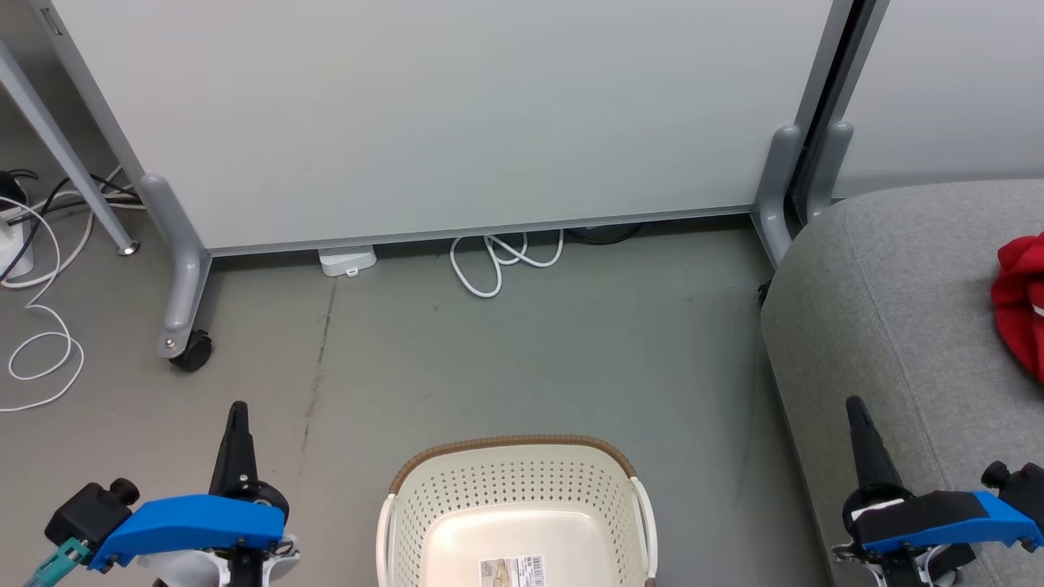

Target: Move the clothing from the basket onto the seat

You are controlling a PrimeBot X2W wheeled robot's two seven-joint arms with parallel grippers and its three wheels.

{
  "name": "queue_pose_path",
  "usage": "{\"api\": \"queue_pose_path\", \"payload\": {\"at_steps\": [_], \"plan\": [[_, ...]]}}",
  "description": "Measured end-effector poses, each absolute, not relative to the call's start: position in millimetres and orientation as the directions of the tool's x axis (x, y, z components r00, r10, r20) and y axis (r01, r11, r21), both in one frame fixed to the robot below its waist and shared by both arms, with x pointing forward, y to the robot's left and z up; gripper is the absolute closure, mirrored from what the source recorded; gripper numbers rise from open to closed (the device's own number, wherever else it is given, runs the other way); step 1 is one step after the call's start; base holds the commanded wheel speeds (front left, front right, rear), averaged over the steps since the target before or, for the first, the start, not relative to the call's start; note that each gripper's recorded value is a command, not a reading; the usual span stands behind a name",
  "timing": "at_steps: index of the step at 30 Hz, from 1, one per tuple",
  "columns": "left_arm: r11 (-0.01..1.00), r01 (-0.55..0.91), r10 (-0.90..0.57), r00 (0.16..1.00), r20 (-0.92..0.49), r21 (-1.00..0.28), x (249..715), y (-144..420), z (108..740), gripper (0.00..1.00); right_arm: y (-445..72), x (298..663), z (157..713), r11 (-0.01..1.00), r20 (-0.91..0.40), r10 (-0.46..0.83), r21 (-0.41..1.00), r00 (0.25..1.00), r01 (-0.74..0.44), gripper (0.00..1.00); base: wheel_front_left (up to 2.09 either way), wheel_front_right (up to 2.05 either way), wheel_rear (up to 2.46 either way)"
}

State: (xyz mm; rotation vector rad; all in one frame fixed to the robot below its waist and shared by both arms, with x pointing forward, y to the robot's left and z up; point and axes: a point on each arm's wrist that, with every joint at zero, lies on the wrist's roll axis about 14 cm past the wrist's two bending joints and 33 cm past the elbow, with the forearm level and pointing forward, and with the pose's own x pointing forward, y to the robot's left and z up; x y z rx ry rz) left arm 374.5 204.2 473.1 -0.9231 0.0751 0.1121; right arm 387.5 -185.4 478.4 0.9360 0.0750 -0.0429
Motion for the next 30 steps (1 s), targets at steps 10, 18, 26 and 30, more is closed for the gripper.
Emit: {"api": "queue_pose_path", "payload": {"at_steps": [10, 18, 26, 30], "plan": [[0.504, -0.120, 0.058, 0.993, -0.105, -0.856, 377.0, 204.3, 478.0, 1.00, -187.3, 389.0, 482.4, 0.499, -0.079, -0.003, 0.864, 0.997, 0.070, 1.00, 0.00, 0.00, 0.00], [0.430, -0.111, 0.055, 0.994, -0.096, -0.896, 378.6, 204.9, 481.9, 1.00, -189.6, 388.7, 484.2, 0.426, -0.076, -0.005, 0.902, 0.997, 0.071, 1.00, 0.00, 0.00, 0.00], [0.360, -0.099, 0.046, 0.995, -0.089, -0.928, 380.1, 204.4, 485.4, 1.00, -191.2, 390.0, 488.2, 0.357, -0.067, -0.004, 0.932, 0.998, 0.064, 1.00, 0.00, 0.00, 0.00], [0.325, -0.093, 0.042, 0.996, -0.084, -0.941, 380.8, 203.9, 487.2, 1.00, -192.1, 389.9, 489.4, 0.321, -0.064, -0.004, 0.945, 0.998, 0.062, 1.00, 0.00, 0.00, 0.00]]}}
